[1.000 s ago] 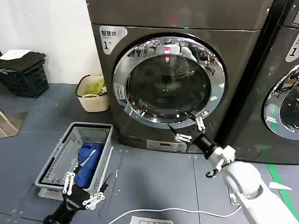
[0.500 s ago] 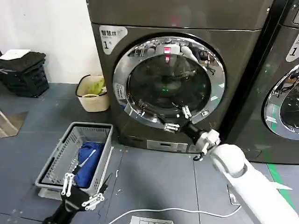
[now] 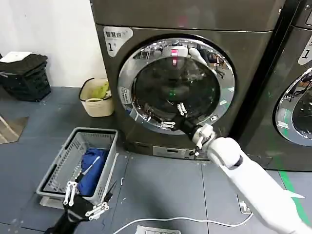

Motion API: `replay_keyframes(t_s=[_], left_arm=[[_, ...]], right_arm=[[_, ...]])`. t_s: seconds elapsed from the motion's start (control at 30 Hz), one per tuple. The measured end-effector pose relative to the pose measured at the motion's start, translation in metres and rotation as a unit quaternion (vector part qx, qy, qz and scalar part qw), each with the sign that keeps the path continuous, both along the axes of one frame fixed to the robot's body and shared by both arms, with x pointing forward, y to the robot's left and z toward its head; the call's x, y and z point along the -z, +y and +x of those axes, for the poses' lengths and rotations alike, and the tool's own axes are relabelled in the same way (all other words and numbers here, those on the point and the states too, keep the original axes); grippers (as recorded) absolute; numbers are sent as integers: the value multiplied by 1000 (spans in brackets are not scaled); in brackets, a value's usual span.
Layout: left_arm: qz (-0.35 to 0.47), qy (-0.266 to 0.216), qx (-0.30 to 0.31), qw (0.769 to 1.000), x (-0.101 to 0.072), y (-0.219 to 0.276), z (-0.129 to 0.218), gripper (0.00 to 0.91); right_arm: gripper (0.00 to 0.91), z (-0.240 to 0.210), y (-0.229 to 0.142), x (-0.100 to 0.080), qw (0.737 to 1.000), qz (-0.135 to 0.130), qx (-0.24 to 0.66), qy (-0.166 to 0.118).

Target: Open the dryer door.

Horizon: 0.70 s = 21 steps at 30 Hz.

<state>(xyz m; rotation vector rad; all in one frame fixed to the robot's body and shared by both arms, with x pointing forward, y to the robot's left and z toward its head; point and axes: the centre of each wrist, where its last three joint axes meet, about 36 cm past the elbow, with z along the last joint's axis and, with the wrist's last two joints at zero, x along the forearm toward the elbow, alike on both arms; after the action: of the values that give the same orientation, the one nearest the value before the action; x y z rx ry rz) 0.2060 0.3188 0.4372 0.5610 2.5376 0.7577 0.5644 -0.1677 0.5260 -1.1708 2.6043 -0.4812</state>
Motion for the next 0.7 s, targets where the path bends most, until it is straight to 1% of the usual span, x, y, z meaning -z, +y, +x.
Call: replay_keyframes(t_s=[0.7], left_arm=[[4, -4, -9, 1000, -1, 7, -2, 907]], right_arm=[[907, 39, 48, -7, 1000, -9, -16, 3]])
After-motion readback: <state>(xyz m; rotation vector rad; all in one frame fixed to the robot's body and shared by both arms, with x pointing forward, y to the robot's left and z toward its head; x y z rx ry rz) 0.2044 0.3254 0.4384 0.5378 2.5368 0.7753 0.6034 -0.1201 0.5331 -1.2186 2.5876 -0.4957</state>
